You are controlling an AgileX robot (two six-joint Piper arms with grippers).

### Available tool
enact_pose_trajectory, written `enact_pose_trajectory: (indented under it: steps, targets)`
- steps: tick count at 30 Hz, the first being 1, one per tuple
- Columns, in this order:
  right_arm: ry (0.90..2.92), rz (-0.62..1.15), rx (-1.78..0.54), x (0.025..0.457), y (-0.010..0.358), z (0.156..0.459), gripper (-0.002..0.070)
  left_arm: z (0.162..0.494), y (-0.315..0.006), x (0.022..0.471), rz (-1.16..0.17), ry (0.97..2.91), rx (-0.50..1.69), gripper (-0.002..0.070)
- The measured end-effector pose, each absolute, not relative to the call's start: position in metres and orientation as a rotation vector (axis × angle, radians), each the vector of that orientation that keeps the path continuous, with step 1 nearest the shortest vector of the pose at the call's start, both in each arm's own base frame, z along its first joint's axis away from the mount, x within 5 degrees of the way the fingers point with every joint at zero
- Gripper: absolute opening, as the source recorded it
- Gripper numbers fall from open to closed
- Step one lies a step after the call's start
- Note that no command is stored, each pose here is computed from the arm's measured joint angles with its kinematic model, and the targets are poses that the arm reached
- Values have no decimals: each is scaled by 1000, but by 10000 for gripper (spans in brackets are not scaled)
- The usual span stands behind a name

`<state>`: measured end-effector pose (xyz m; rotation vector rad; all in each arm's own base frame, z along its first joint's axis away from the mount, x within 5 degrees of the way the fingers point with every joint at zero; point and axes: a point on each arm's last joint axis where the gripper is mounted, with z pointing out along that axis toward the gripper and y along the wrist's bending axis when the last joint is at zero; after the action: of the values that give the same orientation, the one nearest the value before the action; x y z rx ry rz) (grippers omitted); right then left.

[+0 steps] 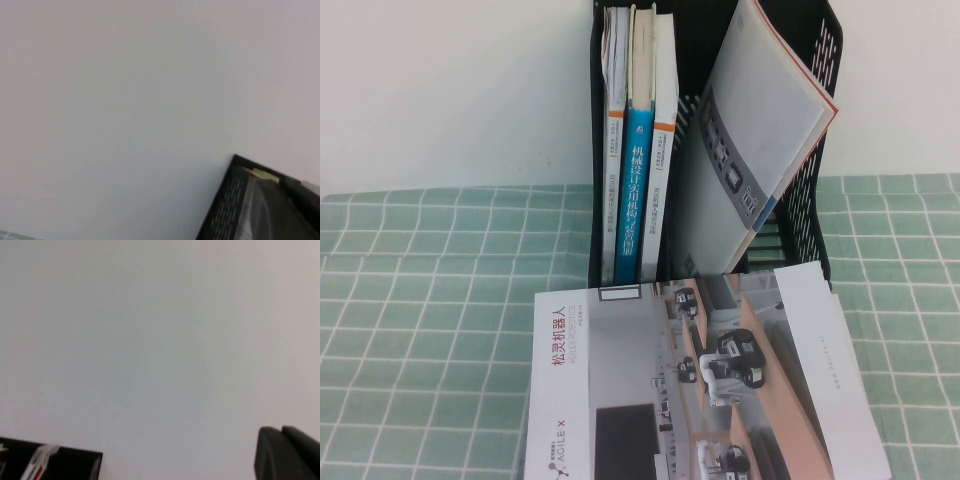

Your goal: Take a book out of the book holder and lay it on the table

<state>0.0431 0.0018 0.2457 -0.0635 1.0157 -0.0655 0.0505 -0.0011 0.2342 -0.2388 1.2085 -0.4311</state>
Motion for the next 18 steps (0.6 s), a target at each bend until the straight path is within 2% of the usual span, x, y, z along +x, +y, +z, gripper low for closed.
enact_pose_trajectory:
  steps: [4,9,15,18]
  targets:
    - [1135,-51,-41,44,0,258,-2,260,-4,44,-440,1303,-219,-2]
    - [1335,-31,-38,37,0,285,-2,306,-4,30,-427,1313,-181,-2]
    - [1440,-71,-81,45,1,300,-2,321,-3,35,-377,1224,-147,-2]
    - [1468,-93,-102,54,1,300,-2,327,-5,45,-369,1278,-149,-2]
